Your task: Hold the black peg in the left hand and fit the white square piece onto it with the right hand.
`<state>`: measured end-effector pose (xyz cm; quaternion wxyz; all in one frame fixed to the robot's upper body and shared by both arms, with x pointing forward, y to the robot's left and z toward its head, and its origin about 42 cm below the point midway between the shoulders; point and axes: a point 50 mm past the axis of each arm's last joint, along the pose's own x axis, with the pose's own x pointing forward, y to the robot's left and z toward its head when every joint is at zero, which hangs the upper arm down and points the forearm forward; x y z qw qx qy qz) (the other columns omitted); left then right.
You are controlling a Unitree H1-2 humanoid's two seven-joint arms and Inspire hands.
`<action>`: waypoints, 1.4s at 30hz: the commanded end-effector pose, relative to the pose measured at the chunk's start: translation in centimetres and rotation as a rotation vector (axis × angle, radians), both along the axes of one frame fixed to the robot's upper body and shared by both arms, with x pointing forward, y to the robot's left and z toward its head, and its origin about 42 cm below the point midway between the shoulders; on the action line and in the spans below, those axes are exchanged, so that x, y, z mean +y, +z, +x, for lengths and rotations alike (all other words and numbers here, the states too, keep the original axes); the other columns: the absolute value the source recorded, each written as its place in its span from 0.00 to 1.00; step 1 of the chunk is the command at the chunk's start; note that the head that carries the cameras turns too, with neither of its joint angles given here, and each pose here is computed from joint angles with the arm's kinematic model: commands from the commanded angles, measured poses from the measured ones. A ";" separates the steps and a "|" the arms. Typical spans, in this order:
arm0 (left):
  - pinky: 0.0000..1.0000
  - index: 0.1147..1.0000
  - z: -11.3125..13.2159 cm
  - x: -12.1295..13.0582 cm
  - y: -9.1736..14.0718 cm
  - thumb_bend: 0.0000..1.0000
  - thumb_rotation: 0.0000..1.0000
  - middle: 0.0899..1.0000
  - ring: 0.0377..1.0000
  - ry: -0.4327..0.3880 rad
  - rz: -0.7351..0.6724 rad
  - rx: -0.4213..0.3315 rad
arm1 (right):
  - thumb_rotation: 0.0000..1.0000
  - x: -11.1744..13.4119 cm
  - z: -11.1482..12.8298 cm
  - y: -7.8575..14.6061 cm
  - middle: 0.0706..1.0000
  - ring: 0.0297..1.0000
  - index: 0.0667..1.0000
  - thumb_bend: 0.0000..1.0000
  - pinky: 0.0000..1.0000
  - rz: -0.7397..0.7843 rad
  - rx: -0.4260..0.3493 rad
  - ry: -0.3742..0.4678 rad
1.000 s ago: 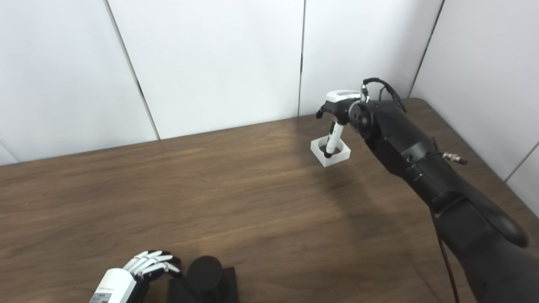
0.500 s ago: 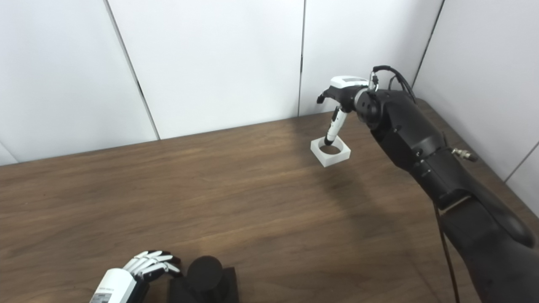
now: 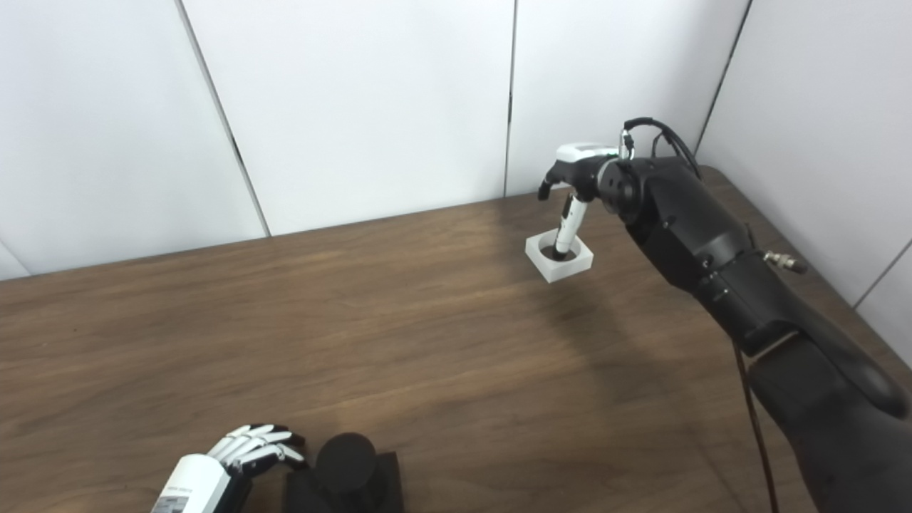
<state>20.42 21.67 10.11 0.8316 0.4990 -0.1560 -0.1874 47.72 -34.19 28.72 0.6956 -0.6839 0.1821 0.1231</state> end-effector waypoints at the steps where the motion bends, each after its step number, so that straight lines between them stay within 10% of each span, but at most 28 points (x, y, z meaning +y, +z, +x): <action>1: 0.84 0.42 -0.5 2.0 -1.5 0.51 0.05 0.72 0.79 0.044 0.103 0.078 | 0.21 -0.2 0.6 4.2 0.92 1.00 0.77 0.95 1.00 -0.052 -0.088 0.003; 42: 0.84 0.42 -0.4 2.4 -1.1 0.51 0.05 0.72 0.79 0.052 0.099 0.080 | 0.23 -0.5 0.3 1.8 0.93 1.00 0.82 0.94 1.00 -0.114 0.006 0.005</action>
